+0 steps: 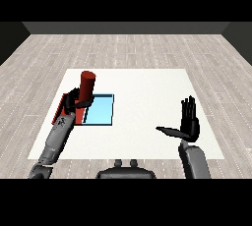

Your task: Pick the red can and put it in the red box

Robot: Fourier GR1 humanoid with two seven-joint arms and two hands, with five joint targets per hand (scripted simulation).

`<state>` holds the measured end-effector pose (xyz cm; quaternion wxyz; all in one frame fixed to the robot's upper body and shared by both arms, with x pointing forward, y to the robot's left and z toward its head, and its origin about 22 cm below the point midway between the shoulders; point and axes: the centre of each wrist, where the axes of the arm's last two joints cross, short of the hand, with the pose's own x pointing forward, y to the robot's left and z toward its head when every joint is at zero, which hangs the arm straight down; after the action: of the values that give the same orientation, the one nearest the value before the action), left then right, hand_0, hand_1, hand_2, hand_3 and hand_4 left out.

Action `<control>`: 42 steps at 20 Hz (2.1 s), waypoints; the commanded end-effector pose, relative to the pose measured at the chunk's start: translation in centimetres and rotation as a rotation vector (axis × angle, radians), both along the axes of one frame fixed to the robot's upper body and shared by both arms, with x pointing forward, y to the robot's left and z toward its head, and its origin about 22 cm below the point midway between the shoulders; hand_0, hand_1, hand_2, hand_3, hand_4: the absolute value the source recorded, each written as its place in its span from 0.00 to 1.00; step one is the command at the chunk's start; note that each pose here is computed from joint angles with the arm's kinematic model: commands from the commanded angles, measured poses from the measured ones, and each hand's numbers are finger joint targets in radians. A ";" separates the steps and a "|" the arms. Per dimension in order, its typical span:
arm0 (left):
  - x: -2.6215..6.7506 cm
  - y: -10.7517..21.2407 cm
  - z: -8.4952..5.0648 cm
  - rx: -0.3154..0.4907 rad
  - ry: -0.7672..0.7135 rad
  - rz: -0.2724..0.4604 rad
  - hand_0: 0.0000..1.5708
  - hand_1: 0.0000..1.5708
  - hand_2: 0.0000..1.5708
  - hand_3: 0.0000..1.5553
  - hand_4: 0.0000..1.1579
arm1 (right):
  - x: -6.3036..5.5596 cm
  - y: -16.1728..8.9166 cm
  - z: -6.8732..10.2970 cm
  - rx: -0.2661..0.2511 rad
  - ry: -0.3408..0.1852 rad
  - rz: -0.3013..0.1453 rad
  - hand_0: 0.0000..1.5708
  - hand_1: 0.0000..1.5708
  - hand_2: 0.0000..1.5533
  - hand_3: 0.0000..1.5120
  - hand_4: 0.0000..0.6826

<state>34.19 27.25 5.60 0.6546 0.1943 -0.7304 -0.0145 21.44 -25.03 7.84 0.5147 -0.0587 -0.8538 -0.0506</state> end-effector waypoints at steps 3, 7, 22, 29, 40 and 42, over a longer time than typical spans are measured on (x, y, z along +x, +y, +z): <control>1.03 8.3 -0.9 0.133 0.136 0.222 1.00 1.00 0.99 0.95 0.93 | -0.8 -0.6 -1.5 -0.001 0.025 -0.021 0.00 0.00 0.00 0.00 0.00; 1.12 11.5 -2.3 0.186 0.183 0.277 1.00 1.00 0.99 0.95 0.90 | 0.4 -0.8 -1.7 0.004 0.014 0.000 0.00 0.00 0.00 0.00 0.00; -0.13 10.4 -10.5 0.166 0.481 0.287 0.86 0.86 0.87 0.82 0.81 | 4.3 0.3 -4.8 -0.124 0.042 -0.044 0.00 0.00 0.00 0.00 0.00; 1.73 9.9 -8.7 0.371 0.665 0.159 0.00 0.00 0.00 0.00 0.00 | 3.7 -0.4 -4.8 -0.085 0.033 -0.006 0.00 0.00 0.00 0.00 0.00; 3.15 13.0 -3.5 0.052 -0.003 0.301 0.00 0.00 0.00 0.00 0.00 | 3.8 -0.3 -4.2 -0.063 0.007 0.013 0.00 0.00 0.00 0.00 0.00; 4.56 10.2 -3.1 -0.068 -0.158 0.205 0.00 0.00 0.00 0.00 0.00 | 3.9 0.5 -3.3 -0.029 -0.023 0.055 0.00 0.00 0.00 0.00 0.00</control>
<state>36.59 39.38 -0.07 0.6962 0.3119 -0.6460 0.0264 25.18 -24.86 4.05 0.5114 -0.0613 -0.8569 -0.0216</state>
